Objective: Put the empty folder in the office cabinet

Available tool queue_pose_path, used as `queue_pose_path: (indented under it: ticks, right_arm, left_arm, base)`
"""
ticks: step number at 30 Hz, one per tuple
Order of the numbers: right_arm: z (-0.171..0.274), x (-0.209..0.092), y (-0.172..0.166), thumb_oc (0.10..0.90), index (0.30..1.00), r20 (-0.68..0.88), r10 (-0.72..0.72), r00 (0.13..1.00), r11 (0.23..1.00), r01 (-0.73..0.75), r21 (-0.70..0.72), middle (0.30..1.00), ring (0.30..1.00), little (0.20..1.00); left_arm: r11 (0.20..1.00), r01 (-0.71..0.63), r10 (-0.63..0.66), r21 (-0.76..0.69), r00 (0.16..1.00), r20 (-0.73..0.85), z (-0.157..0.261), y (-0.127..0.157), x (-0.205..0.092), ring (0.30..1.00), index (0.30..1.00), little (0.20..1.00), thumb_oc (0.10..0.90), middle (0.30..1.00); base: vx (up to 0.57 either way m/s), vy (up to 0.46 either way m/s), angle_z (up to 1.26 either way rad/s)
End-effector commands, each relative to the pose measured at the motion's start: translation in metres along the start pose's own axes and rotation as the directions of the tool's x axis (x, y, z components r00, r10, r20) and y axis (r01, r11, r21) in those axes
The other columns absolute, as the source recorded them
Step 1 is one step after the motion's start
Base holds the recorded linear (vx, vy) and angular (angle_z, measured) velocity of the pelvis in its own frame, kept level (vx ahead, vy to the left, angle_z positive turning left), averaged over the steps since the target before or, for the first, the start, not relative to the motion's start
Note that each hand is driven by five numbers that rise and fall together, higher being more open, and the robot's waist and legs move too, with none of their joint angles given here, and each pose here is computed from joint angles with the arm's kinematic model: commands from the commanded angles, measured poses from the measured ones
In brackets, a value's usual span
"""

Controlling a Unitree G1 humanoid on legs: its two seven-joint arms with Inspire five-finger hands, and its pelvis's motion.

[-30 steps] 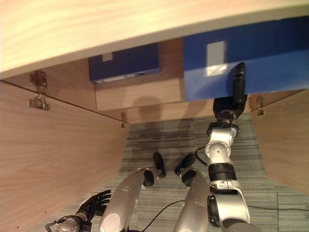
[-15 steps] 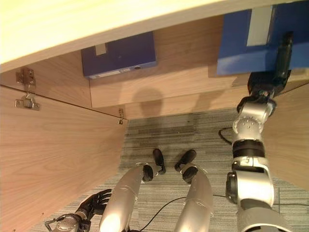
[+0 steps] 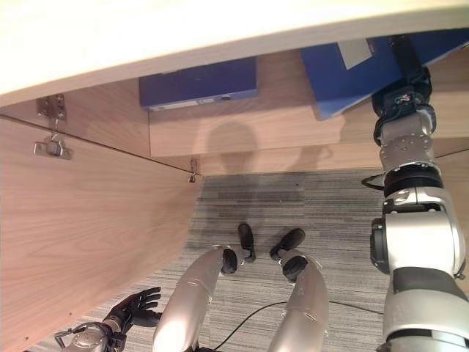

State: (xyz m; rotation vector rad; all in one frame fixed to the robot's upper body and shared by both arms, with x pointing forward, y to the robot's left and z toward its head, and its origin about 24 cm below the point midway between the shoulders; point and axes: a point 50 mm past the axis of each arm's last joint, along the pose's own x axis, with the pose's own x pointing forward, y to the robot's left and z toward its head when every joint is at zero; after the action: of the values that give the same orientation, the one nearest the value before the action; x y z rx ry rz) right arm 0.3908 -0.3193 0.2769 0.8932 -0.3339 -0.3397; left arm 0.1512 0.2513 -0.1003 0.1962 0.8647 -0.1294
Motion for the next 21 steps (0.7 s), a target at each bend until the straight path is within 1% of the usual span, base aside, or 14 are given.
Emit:
queue_pose_path:
  ticks: [1,2,3,9,13,17,21]
  right_arm:
    - [0.054,-0.005,0.051,0.4,0.3,0.203,0.214,0.956,0.971,-0.23,0.059,0.3,0.3,0.3]
    - [0.054,-0.006,0.053,0.62,0.629,0.228,0.208,0.951,0.96,-0.243,0.14,0.629,0.629,0.629]
    - [0.054,-0.006,0.052,0.8,0.9,0.229,0.207,0.951,0.96,-0.243,0.143,0.9,0.9,0.9]
    - [0.039,-0.011,0.063,0.8,0.9,0.287,0.241,0.927,0.898,-0.325,0.296,0.9,0.9,0.9]
    - [0.035,-0.02,0.079,0.8,0.9,0.359,0.28,0.89,0.828,-0.413,0.379,0.9,0.9,0.9]
    - [0.028,-0.033,0.095,0.8,0.9,0.418,0.321,0.85,0.759,-0.495,0.423,0.9,0.9,0.9]
    - [0.02,-0.036,0.101,0.8,0.9,0.401,0.354,0.845,0.756,-0.511,0.409,0.9,0.9,0.9]
  left_arm:
    - [0.998,-0.019,0.029,0.053,0.981,-0.193,-0.054,0.016,-0.028,0.9,0.9,0.9,0.8,0.9]
    - [0.998,-0.015,0.026,0.061,0.982,-0.186,-0.052,0.015,-0.027,0.9,0.9,0.9,0.8,0.9]
    - [0.998,-0.016,0.027,0.063,0.982,-0.187,-0.052,0.015,-0.027,0.9,0.9,0.9,0.8,0.9]
    - [0.998,-0.013,0.023,0.064,0.986,-0.162,-0.047,0.012,-0.026,0.9,0.9,0.9,0.8,0.9]
    - [0.997,-0.014,0.023,0.073,0.991,-0.13,-0.04,0.009,-0.023,0.9,0.9,0.9,0.8,0.9]
    - [0.996,-0.008,0.018,0.089,0.994,-0.108,-0.035,0.008,-0.022,0.9,0.9,0.9,0.8,0.9]
    - [0.995,-0.002,0.011,0.095,0.995,-0.095,-0.031,0.008,-0.022,0.9,0.9,0.9,0.8,0.9]
  base:
    - [0.01,-0.018,0.13]
    - [0.0,-0.008,0.1]
    - [0.01,-0.011,0.08]
    - [0.0,0.0,0.01]
    - [0.0,0.0,0.0]
    - [0.0,0.0,0.0]
    - [0.0,0.0,0.0]
